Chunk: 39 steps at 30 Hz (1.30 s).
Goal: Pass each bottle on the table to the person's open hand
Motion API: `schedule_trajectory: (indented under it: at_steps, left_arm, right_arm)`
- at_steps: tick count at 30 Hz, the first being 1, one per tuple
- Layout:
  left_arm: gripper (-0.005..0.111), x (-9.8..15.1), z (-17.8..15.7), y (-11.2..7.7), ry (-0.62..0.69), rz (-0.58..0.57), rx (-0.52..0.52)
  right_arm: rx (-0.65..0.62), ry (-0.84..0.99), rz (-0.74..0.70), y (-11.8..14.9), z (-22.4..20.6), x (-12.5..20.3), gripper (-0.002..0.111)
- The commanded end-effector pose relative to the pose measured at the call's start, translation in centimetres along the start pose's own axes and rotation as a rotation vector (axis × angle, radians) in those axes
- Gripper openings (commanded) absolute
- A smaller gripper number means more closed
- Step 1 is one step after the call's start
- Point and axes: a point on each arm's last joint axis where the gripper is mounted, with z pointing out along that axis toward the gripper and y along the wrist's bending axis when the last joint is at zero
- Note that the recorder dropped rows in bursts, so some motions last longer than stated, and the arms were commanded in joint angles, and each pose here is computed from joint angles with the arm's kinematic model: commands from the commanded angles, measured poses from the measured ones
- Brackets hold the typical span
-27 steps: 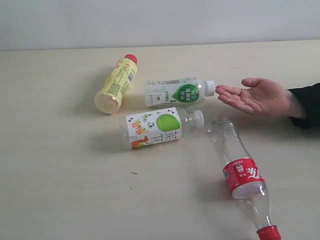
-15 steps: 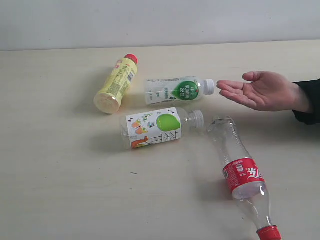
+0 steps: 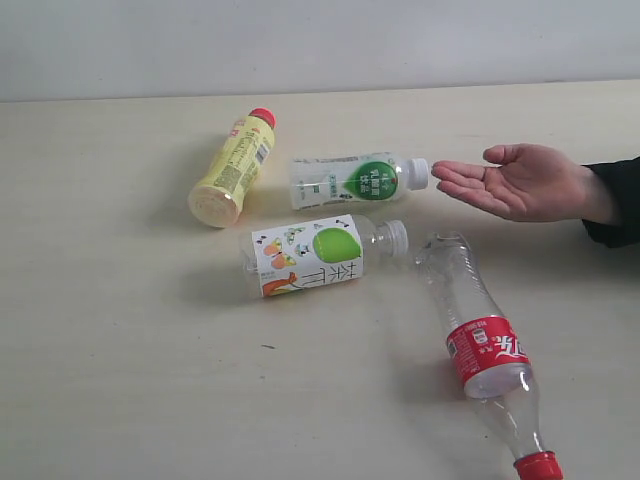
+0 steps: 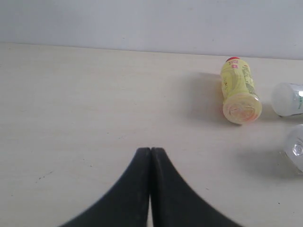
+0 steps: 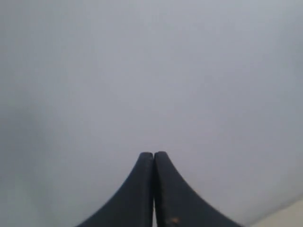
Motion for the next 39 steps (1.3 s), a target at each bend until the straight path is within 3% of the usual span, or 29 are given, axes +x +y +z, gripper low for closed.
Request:
schedule_trajectory:
  at_steps: [1, 5, 9, 14, 19, 21, 27, 32, 35, 39]
  left_arm:
    - [0.002, 0.1, 0.0, 0.0, -0.007, 0.002, 0.006]
    - [0.002, 0.1, 0.0, 0.0, -0.007, 0.002, 0.006]
    - [0.002, 0.1, 0.0, 0.0, -0.007, 0.002, 0.006]
    - [0.002, 0.1, 0.0, 0.0, -0.007, 0.002, 0.006]
    - [0.002, 0.1, 0.0, 0.0, -0.007, 0.002, 0.006]
    - [0.002, 0.1, 0.0, 0.0, -0.007, 0.002, 0.006]
    - [0.002, 0.1, 0.0, 0.0, -0.007, 0.002, 0.006]
    - [0.002, 0.1, 0.0, 0.0, -0.007, 0.002, 0.006]
    - [0.002, 0.1, 0.0, 0.0, -0.007, 0.002, 0.006]
    - [0.002, 0.1, 0.0, 0.0, -0.007, 0.002, 0.006]
  right_arm:
    - [-0.055, -0.164, 0.139, 1.2, 0.1, -2.8, 0.000]
    - [-0.002, -0.059, -0.014, 3.4, 3.1, -6.1, 0.000]
    - [0.126, 0.298, -0.130, 5.0, 9.4, -7.8, 0.000]
    - [0.271, 0.924, -0.295, 4.9, 15.9, -6.5, 0.000]
    - [0.290, 1.457, -0.253, 4.4, 19.5, -2.6, 0.000]
    - [0.280, 1.586, -0.270, 4.3, 19.9, -0.4, 0.000]
    - [0.193, 1.795, -0.411, 5.6, 18.5, 5.4, 0.000]
    - [0.124, 1.797, -0.447, 6.7, 18.2, 8.2, 0.002]
    - [0.090, 1.848, -0.471, 6.8, 18.1, 9.6, 0.011]
    - [0.117, 1.932, -0.453, 6.1, 18.1, 11.8, 0.035]
